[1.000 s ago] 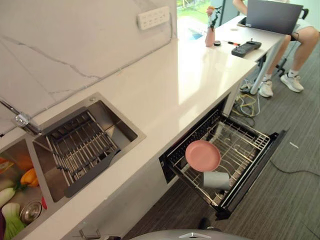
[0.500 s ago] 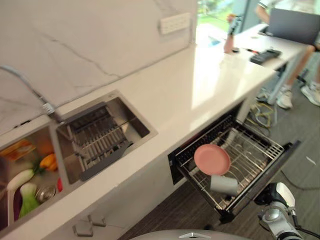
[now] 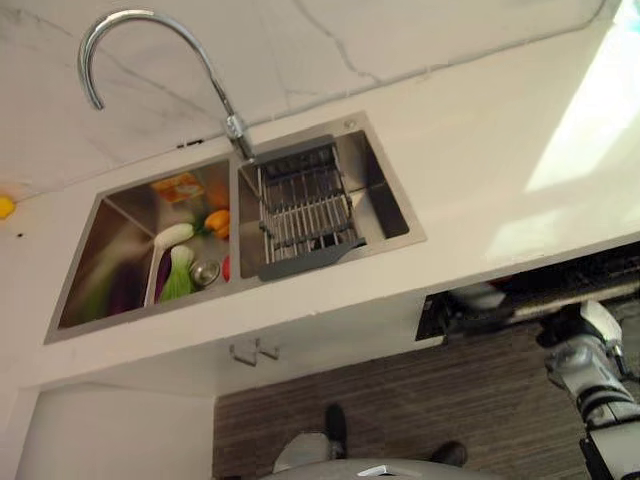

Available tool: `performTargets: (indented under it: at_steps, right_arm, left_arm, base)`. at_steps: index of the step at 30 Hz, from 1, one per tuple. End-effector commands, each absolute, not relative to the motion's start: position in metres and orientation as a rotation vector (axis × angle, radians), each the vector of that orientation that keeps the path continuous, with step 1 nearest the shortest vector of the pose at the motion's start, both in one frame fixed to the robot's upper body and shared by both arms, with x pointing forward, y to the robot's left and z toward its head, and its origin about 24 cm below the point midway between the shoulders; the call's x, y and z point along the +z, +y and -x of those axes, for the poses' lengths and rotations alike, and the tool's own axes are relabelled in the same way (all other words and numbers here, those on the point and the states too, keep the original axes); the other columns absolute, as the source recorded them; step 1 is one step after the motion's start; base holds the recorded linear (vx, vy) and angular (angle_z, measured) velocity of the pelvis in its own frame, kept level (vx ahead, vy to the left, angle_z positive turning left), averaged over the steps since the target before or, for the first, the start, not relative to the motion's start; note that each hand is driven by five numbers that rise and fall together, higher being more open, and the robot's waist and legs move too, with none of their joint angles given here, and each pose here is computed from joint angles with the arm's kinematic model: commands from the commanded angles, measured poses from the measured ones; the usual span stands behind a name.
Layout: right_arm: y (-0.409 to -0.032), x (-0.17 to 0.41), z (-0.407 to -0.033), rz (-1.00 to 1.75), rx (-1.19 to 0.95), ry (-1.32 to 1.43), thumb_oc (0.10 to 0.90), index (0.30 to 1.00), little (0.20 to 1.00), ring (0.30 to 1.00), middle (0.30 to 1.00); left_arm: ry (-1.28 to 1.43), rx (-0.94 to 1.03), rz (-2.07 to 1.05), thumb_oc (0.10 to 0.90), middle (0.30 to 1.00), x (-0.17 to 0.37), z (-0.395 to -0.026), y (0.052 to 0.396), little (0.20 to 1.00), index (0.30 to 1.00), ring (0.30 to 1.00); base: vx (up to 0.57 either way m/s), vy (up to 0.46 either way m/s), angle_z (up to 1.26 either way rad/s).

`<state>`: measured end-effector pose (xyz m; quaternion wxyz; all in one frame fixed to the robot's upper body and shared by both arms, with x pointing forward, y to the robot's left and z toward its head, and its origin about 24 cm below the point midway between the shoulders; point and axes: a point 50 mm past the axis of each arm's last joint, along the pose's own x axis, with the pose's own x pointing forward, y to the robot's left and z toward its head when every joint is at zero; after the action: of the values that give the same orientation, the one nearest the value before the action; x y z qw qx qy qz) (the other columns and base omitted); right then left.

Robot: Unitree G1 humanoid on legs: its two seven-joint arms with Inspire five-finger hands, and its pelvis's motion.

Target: Place the dishes in the dishwasher.

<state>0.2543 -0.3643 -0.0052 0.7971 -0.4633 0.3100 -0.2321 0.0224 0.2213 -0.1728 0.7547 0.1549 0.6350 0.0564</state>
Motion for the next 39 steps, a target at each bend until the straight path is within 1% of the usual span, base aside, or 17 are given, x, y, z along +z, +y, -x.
performTargets:
  at_steps: [1, 4, 5, 6, 7, 10, 11, 12, 14, 16, 19, 22, 24, 25, 30, 34, 39]
  right_arm:
    - [-0.286, 0.113, -0.355, 1.039, -0.350, -0.034, 0.400, 0.300, 0.300, 0.300, 0.300]
    - [-0.264, 0.123, -0.362, 1.064, -0.281, -0.116, 0.400, 0.300, 0.300, 0.300, 0.300]
    - [-0.258, 0.122, -0.363, 1.057, -0.263, -0.126, 0.416, 0.324, 0.324, 0.324, 0.324]
    - [-0.253, 0.119, -0.362, 1.052, -0.243, -0.127, 0.445, 0.368, 0.368, 0.368, 0.368]
    - [-0.249, 0.112, -0.360, 1.051, -0.218, -0.116, 0.800, 0.900, 0.900, 0.900, 0.900]
    - [-0.237, 0.075, -0.346, 1.046, -0.111, -0.028, 0.800, 0.900, 0.900, 0.900, 0.900]
    - [-0.237, 0.074, -0.346, 1.045, -0.111, -0.027, 0.800, 0.900, 0.900, 0.900, 0.900]
    - [-0.234, 0.039, -0.328, 1.018, -0.050, 0.074, 0.800, 0.900, 0.900, 0.900, 0.900]
    - [-0.231, -0.001, -0.300, 0.947, -0.018, 0.202, 0.800, 0.900, 0.900, 0.900, 0.900]
    - [-0.237, -0.044, -0.261, 0.871, -0.022, 0.380, 0.800, 0.900, 0.900, 0.900, 0.900]
    - [-0.257, -0.097, -0.196, 0.782, -0.093, 0.692, 0.800, 0.900, 0.900, 0.900, 0.900]
    - [-0.268, -0.128, -0.140, 0.685, -0.156, 0.948, 0.800, 0.900, 0.900, 0.900, 0.900]
    - [-0.273, -0.140, -0.112, 0.619, -0.196, 1.083, 0.800, 0.900, 0.900, 0.900, 0.900]
    - [-0.277, -0.144, -0.099, 0.591, -0.220, 1.134, 0.800, 0.900, 0.900, 0.900, 0.900]
    - [-0.283, -0.151, -0.067, 0.597, -0.196, 1.289, 0.800, 0.900, 0.900, 0.900, 0.900]
    - [-0.277, -0.158, -0.039, 0.475, -0.244, 1.395, 0.800, 0.900, 0.900, 0.900, 0.900]
    - [-0.274, -0.161, -0.027, 0.359, -0.311, 1.444, 0.800, 0.900, 0.900, 0.900, 0.900]
  left_arm:
    - [1.326, 0.101, -0.456, 0.800, 0.900, -0.166, -0.048, 0.241, 0.900, 0.900, 0.900]
    - [1.301, 0.134, -0.405, 0.800, 0.900, -0.165, -0.056, 0.242, 0.900, 0.900, 0.900]
    - [1.297, 0.146, -0.384, 0.800, 0.900, -0.165, -0.058, 0.243, 0.900, 0.900, 0.900]
    - [1.292, 0.150, -0.361, 0.800, 0.900, -0.165, -0.059, 0.242, 0.900, 0.900, 0.900]
    - [1.285, 0.161, -0.329, 0.800, 0.900, -0.164, -0.060, 0.243, 0.900, 0.900, 0.900]
    - [1.259, 0.196, -0.225, 0.800, 0.900, -0.163, -0.064, 0.244, 0.900, 0.900, 0.900]
    - [1.259, 0.196, -0.225, 0.800, 0.900, -0.163, -0.064, 0.244, 0.900, 0.900, 0.900]
    - [1.243, 0.224, -0.194, 0.800, 0.900, -0.162, -0.067, 0.245, 0.900, 0.900, 0.900]
    - [1.226, 0.255, -0.190, 0.800, 0.900, -0.160, -0.068, 0.249, 0.900, 0.900, 0.900]
    - [1.216, 0.266, -0.183, 0.800, 0.900, -0.159, -0.070, 0.249, 0.900, 0.900, 0.900]
    - [1.250, 0.252, -0.195, 0.800, 0.900, -0.161, -0.064, 0.250, 0.900, 0.900, 0.900]
    - [1.258, 0.251, -0.131, 0.800, 0.900, -0.162, -0.063, 0.251, 0.900, 0.900, 0.900]
    - [1.273, 0.241, -0.114, 0.800, 0.900, -0.162, -0.062, 0.252, 0.900, 0.900, 0.900]
    - [1.311, 0.237, -0.139, 0.800, 0.900, -0.163, -0.055, 0.255, 0.900, 0.900, 0.900]
    - [1.345, 0.202, -0.203, 0.800, 0.900, -0.163, -0.058, 0.259, 0.900, 0.900, 0.900]
    - [1.352, 0.185, -0.189, 0.800, 0.900, -0.163, -0.058, 0.256, 0.900, 0.900, 0.900]
    - [1.396, 0.167, -0.123, 0.800, 0.900, -0.168, -0.043, 0.245, 0.900, 0.900, 0.900]
  base:
    - [0.00, 0.060, 0.12]
    - [0.02, 0.042, 0.06]
    - [0.03, 0.044, 0.03]
    - [0.04, 0.051, 0.03]
    - [0.04, 0.050, 0.00]
    - [0.05, 0.042, -0.06]
    - [0.06, 0.064, -0.13]
    - [0.07, 0.070, -0.13]
    - [0.09, 0.088, -0.20]
    - [0.10, 0.090, -0.20]
    - [0.12, 0.147, 0.08]
    - [0.12, 0.192, 0.25]
    - [0.08, 0.137, 0.16]
    - [0.08, 0.051, 0.09]
    - [0.01, -0.112, 0.12]
    - [0.07, -0.133, 0.64]
    - [0.09, -0.110, 0.37]
